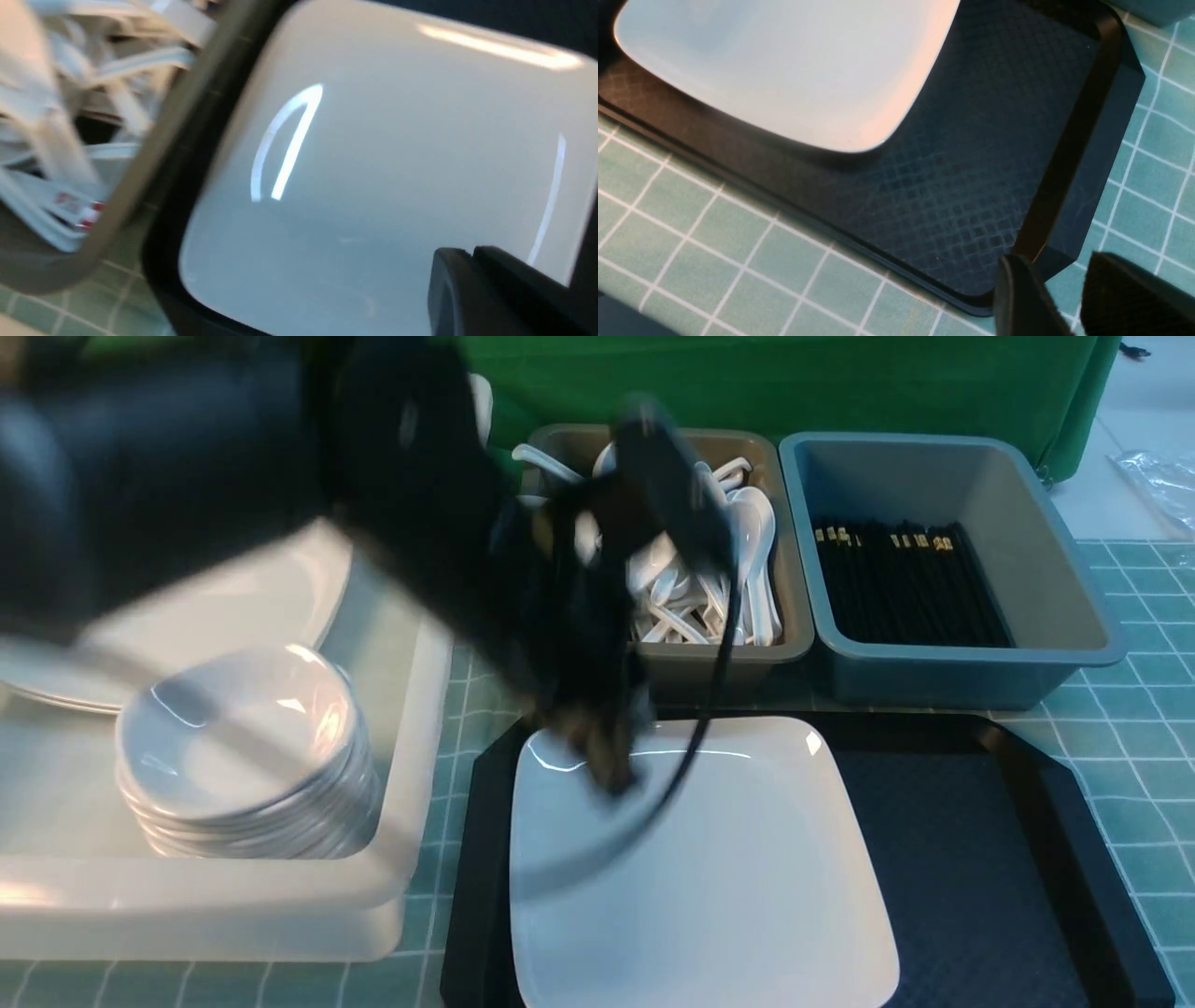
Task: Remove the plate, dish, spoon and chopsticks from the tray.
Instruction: Use the left arm to grab a plate from the dinner plate
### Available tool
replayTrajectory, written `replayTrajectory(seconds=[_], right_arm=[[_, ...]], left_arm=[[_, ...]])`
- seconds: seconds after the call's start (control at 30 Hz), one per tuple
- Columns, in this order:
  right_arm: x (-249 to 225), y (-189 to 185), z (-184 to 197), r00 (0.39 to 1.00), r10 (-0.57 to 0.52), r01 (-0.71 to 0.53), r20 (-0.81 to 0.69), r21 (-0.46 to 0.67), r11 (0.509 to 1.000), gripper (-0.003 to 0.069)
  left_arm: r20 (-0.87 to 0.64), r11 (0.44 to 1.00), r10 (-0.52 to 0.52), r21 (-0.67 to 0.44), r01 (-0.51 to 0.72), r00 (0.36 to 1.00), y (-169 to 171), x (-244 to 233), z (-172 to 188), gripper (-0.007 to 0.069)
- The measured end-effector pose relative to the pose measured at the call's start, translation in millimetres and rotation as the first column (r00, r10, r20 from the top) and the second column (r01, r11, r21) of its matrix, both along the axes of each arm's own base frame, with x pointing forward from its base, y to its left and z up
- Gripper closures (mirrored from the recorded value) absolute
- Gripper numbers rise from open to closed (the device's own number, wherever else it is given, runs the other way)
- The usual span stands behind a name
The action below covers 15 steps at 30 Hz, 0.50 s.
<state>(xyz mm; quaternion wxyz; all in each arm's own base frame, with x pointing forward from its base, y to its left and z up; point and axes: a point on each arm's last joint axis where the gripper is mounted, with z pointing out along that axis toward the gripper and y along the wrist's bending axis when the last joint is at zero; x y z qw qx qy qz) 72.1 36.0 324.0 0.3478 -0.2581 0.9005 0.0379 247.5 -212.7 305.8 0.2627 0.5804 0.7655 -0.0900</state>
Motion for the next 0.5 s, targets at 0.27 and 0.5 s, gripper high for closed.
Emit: replayTrajectory(seconds=[0.27, 0.5], right_arm=[[2, 2, 3, 0.999, 0.008, -0.009, 0.035, 0.025, 1.0, 0.0421], [4, 4, 4, 0.999, -0.009, 0.006, 0.053, 0.063, 0.998, 0.0421]], left_arm=[[0.028, 0.944, -0.304, 0.144, 0.297, 0.952, 29, -59, -75, 0.0358], [0.145, 0.912, -0.387, 0.208, 0.354, 0.911, 37, -61, -108, 0.0071]])
